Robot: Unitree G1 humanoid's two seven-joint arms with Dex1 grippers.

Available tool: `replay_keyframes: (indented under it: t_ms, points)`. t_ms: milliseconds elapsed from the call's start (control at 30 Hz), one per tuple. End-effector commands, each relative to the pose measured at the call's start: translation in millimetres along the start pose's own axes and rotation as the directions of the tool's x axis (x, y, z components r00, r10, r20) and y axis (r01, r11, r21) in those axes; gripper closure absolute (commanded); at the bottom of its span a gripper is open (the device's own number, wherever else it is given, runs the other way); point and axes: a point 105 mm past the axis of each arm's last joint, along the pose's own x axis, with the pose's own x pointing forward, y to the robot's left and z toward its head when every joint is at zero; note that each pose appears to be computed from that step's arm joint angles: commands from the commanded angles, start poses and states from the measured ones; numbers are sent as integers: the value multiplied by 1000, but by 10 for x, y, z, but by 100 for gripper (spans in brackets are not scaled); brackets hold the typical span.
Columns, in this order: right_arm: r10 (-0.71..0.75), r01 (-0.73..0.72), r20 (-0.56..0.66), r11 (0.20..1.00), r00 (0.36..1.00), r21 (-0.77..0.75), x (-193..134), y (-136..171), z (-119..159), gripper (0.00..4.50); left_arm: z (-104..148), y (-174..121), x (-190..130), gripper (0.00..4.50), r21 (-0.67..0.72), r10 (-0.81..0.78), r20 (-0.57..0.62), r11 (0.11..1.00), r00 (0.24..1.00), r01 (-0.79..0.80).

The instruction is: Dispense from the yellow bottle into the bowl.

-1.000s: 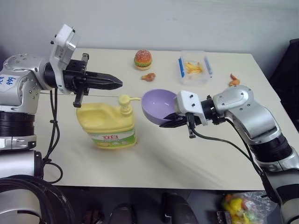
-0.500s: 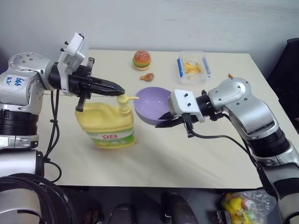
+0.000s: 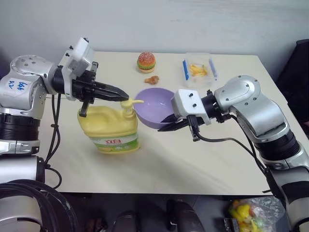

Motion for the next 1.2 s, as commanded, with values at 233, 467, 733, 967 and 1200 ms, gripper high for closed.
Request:
replay_keyframes:
  t_ms: [233,467,733,967,1200]
  points:
    - [-17,18,11,998,1000,-62,-88,-51,150,450,-171,-55,67,449,73,-101,-143,991,985,112]
    - [-4,3,-20,998,1000,-64,-88,-37,72,450,-259,-56,138,449,105,-142,-219,980,965,168]
    - [-8,7,-18,998,1000,-61,-66,-49,63,450,-229,-69,171,449,123,-171,-236,971,957,204]
    - [-10,9,-19,998,1000,-60,-64,-34,47,450,63,-24,54,449,66,-136,-78,988,988,142]
    - [-4,3,-21,998,1000,-63,-66,-26,36,450,171,-85,43,449,33,-144,-2,989,990,144]
